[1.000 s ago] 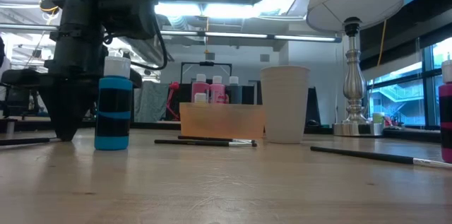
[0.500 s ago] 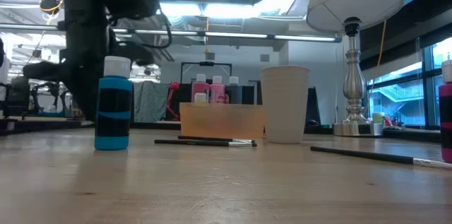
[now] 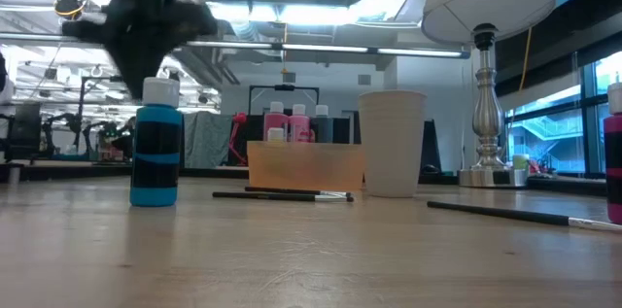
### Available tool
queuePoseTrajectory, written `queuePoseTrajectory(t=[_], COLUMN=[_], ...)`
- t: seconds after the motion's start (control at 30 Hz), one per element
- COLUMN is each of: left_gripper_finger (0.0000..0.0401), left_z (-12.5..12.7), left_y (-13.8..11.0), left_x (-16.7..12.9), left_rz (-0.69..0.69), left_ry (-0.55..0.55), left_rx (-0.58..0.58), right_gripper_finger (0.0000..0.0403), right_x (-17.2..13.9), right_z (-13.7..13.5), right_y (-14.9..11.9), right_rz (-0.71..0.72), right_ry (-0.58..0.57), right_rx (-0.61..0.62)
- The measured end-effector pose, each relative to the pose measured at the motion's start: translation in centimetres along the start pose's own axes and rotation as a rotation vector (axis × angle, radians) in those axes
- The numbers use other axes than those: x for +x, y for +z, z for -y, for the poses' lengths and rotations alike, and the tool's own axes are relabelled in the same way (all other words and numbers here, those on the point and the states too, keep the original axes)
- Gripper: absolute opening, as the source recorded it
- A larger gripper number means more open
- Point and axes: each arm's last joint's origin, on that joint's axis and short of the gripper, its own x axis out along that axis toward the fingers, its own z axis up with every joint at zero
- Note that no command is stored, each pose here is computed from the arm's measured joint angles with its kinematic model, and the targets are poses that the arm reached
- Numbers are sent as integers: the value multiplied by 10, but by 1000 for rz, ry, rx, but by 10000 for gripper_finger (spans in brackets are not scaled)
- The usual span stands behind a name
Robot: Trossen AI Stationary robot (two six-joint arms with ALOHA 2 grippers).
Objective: Pick & Place Paint Supplies
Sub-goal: Put the black paint brush into the light brown cup
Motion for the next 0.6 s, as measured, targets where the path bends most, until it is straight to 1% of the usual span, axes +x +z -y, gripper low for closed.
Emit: queuePoseTrajectory(t=[0.13, 0.23, 0.4, 0.5, 0.6], left_gripper_finger=[2, 2, 2, 2, 2], left_z=[2, 4, 8, 8, 6], left_y=[13, 21, 34, 38, 41], left_x=[-36, -63, -115, -152, -188], left_rz=[108, 222, 479, 662, 827], left_ry=[14, 2, -63, -100, -141], left_rx=[27, 44, 103, 167, 244], right_gripper_finger=[187, 187, 187, 187, 187], right_x=[0, 0, 0, -1, -2], right_z=[0, 1, 2, 2, 4], right_y=[0, 1, 7, 13, 20], right_rz=[2, 14, 84, 143, 207], right_ry=[-2, -38, -98, -112, -160], right_rx=[0, 2, -21, -46, -56])
